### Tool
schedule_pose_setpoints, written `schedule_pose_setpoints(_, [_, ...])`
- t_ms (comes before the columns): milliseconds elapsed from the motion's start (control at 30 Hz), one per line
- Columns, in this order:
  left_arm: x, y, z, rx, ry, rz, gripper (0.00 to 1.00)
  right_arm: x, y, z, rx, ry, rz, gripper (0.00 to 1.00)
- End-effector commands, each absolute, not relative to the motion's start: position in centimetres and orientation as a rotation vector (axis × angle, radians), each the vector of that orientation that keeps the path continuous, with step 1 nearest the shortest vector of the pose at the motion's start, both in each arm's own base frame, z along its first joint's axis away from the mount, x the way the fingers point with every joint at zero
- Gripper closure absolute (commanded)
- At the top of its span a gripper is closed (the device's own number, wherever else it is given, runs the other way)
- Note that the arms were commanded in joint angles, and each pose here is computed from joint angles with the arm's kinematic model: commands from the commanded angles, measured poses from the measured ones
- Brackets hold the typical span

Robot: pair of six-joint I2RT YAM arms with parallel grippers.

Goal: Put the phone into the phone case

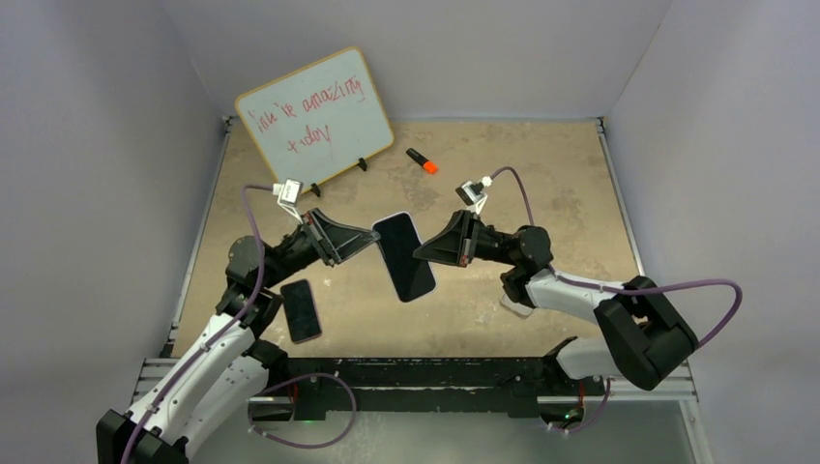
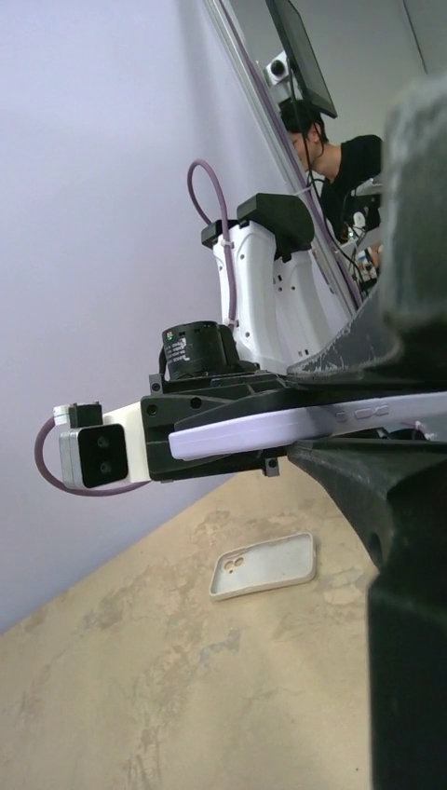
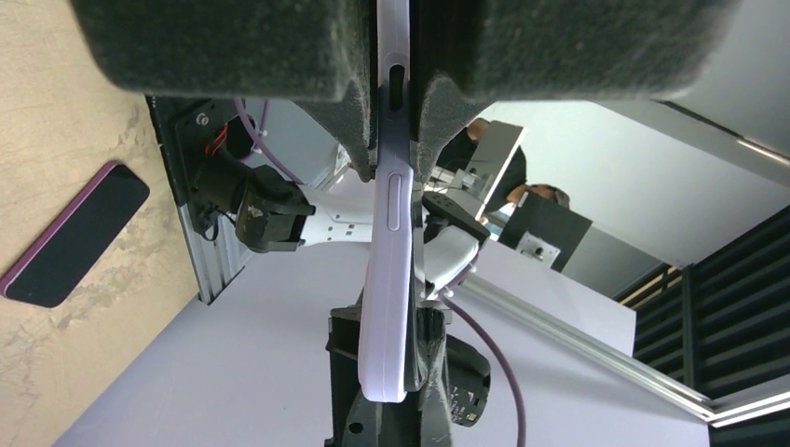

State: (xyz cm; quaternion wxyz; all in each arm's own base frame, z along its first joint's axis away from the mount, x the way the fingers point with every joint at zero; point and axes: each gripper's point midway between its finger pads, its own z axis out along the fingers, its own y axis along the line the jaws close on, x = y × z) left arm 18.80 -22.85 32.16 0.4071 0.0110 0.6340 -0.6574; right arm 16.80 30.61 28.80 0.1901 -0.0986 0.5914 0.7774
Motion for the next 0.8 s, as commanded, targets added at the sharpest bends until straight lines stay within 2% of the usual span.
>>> schedule_pose_setpoints(0, [18.7,-22.3,33.9,0.035,1.513,-1.648,0.93,16.1,30.2,29.9,-0.332,1.589,2.202,1.00])
schedule_pose_setpoints(33, [18.9,-22.3,33.6,0.025,1.528,-1.632,0.99,16.2,30.1,29.8,-0.329,1.592,2.201,1.00])
schedule_pose_setpoints(67, [19.2,-22.2,33.4,0.016,1.547,-1.610,1.00,16.2,30.2,29.7,-0.330,1.595,2.199,1.00])
schedule_pose_setpoints(333, [20.4,-21.8,31.7,0.014,1.670,-1.456,1.00,16.5,30.4,29.5,-0.331,1.613,2.170,1.00])
schedule_pose_setpoints(433, [20.1,-22.0,32.0,0.038,1.663,-1.471,1.00,16.3,30.3,30.1,-0.351,1.589,2.174,1.00])
schedule_pose_setpoints(467, [20.0,-22.0,32.2,0.040,1.658,-1.479,0.92,16.1,30.2,30.4,-0.357,1.575,2.181,1.00])
schedule_pose_setpoints(533, [19.9,-22.0,32.5,0.041,1.643,-1.487,0.64,15.8,30.0,31.1,-0.367,1.541,2.206,1.00])
schedule_pose_setpoints(600, [19.8,-21.8,32.8,0.038,1.627,-1.483,0.48,15.6,29.8,31.5,-0.372,1.515,2.230,1.00])
schedule_pose_setpoints(667, [19.9,-21.6,33.0,0.028,1.613,-1.476,0.40,15.4,29.7,31.5,-0.367,1.509,2.254,1.00])
schedule_pose_setpoints(767, [19.9,-21.6,33.2,0.026,1.598,-1.478,0.37,15.2,29.6,31.4,-0.359,1.500,2.292,1.00])
